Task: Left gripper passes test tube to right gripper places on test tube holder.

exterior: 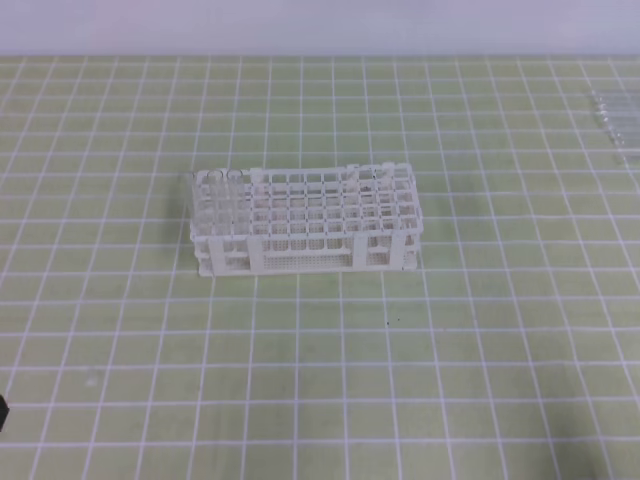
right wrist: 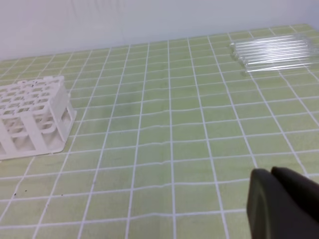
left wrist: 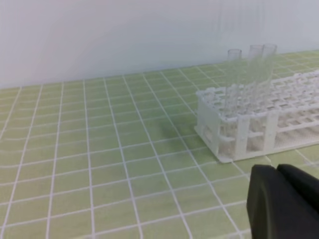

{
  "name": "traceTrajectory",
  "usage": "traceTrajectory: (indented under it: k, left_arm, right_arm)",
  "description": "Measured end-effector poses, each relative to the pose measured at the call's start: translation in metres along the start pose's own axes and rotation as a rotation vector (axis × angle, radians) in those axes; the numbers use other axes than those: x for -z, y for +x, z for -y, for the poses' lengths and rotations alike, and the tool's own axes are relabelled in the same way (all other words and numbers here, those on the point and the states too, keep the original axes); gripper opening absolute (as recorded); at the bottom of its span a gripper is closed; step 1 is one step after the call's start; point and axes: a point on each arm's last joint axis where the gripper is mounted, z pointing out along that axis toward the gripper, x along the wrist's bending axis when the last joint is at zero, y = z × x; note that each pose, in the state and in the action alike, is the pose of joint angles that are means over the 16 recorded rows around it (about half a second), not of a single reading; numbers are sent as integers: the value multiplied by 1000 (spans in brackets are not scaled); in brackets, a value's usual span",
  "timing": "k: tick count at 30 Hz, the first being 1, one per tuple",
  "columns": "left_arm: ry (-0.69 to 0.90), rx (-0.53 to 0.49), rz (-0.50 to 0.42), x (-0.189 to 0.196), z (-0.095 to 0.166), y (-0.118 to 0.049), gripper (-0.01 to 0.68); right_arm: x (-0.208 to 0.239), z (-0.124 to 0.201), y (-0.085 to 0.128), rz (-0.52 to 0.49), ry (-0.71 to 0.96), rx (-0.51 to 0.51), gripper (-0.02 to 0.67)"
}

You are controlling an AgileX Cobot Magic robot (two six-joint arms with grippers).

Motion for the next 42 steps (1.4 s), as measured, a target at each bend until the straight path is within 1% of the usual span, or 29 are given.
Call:
traceTrajectory:
  k: [5,15,42]
  left_arm:
    - [50,-9,-18,0,6,0,0]
    - [136,12,-71,1,14,1,0]
    - [151,17,-77,1,14,2,0]
  right_arm:
    - [0,0,0,0,0,0,-2]
    - [0,0,0,0,1,0,-2]
    - [0,0,0,0,2,0,-2]
